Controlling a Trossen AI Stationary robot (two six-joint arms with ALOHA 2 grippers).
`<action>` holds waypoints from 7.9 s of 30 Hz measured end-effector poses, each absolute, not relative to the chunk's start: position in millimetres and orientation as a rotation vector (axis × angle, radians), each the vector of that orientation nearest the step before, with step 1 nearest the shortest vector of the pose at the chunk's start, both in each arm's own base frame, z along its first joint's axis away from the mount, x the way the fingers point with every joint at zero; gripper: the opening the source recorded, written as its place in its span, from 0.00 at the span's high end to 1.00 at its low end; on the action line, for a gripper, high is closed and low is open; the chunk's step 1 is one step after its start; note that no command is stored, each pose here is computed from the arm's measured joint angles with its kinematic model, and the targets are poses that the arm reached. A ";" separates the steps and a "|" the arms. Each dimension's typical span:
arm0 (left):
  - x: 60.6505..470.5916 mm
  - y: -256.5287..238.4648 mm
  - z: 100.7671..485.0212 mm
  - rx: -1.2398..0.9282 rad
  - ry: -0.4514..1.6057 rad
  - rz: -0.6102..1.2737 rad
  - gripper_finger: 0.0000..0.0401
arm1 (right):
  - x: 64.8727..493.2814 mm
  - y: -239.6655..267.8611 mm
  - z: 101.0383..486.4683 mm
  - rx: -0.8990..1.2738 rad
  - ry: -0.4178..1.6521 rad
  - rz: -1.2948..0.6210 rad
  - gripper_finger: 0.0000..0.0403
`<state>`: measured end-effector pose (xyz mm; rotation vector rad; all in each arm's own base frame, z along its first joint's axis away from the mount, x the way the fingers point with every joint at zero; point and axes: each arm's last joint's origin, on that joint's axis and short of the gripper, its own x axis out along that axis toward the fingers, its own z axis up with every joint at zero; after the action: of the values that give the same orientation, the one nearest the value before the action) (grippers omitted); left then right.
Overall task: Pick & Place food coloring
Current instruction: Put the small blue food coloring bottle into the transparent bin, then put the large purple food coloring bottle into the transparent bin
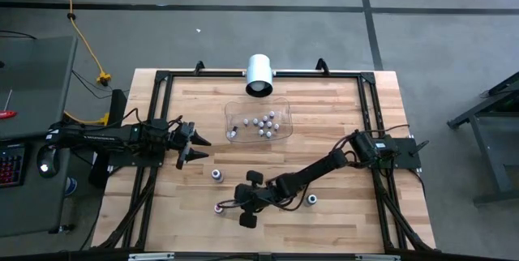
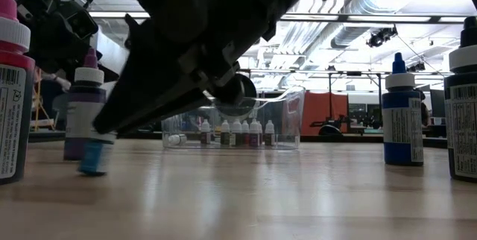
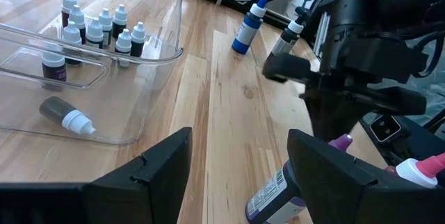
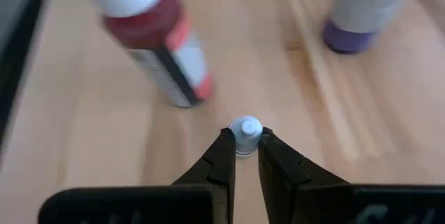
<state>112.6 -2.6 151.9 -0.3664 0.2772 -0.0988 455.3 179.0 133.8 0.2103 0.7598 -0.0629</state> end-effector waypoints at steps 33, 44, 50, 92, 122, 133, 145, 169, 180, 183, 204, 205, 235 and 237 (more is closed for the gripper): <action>112.7 -2.6 151.8 -0.367 0.278 -0.098 0.42 | 488.2 89.4 257.6 0.080 0.875 -0.328 0.92; 112.7 -2.6 151.9 -0.367 0.277 -0.098 0.42 | 487.2 30.9 297.8 0.095 0.845 -0.409 0.92; 112.7 -2.6 151.9 -0.367 0.277 -0.098 0.42 | 479.3 1.5 299.4 0.130 0.920 -0.436 0.90; 112.7 -2.6 151.8 -0.367 0.278 -0.099 0.42 | 441.0 -37.7 185.8 0.326 0.883 -0.497 0.89; 112.7 -2.6 152.0 -0.367 0.277 -0.098 0.42 | 439.2 -50.6 167.4 0.357 0.863 -0.581 0.87; 112.7 -2.6 152.0 -0.367 0.277 -0.099 0.42 | 437.5 -51.3 164.4 0.363 0.871 -0.580 0.86; 112.7 -2.6 151.8 -0.367 0.278 -0.098 0.42 | 437.5 -51.9 164.4 0.357 0.873 -0.579 0.81; 112.7 -2.6 152.0 -0.366 0.277 -0.099 0.42 | 427.9 -50.3 202.5 0.307 0.823 -0.536 0.70; 112.7 -2.6 151.9 -0.367 0.277 -0.098 0.42 | 416.7 -20.1 248.3 0.267 0.771 -0.261 0.70; 112.6 -2.6 151.8 -0.367 0.277 -0.098 0.42 | 417.0 -8.6 255.9 0.256 0.788 -0.161 0.70; 112.7 -2.6 151.8 -0.366 0.277 -0.099 0.42 | 432.1 63.3 324.6 -0.071 0.884 0.230 0.70; 112.7 -2.6 151.9 -0.366 0.277 -0.099 0.42 | 435.1 64.0 327.7 -0.074 0.891 0.232 0.70; 112.7 -2.6 151.8 -0.367 0.277 -0.099 0.42 | 514.0 83.8 257.4 -0.069 0.862 0.237 0.59; 112.6 -2.6 151.8 -0.366 0.277 -0.098 0.42 | 515.3 83.7 254.9 -0.056 0.864 0.229 0.54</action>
<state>112.6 -2.6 151.8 -0.3663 0.2774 -0.0985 515.3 83.7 254.9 -0.0557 0.8644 0.2293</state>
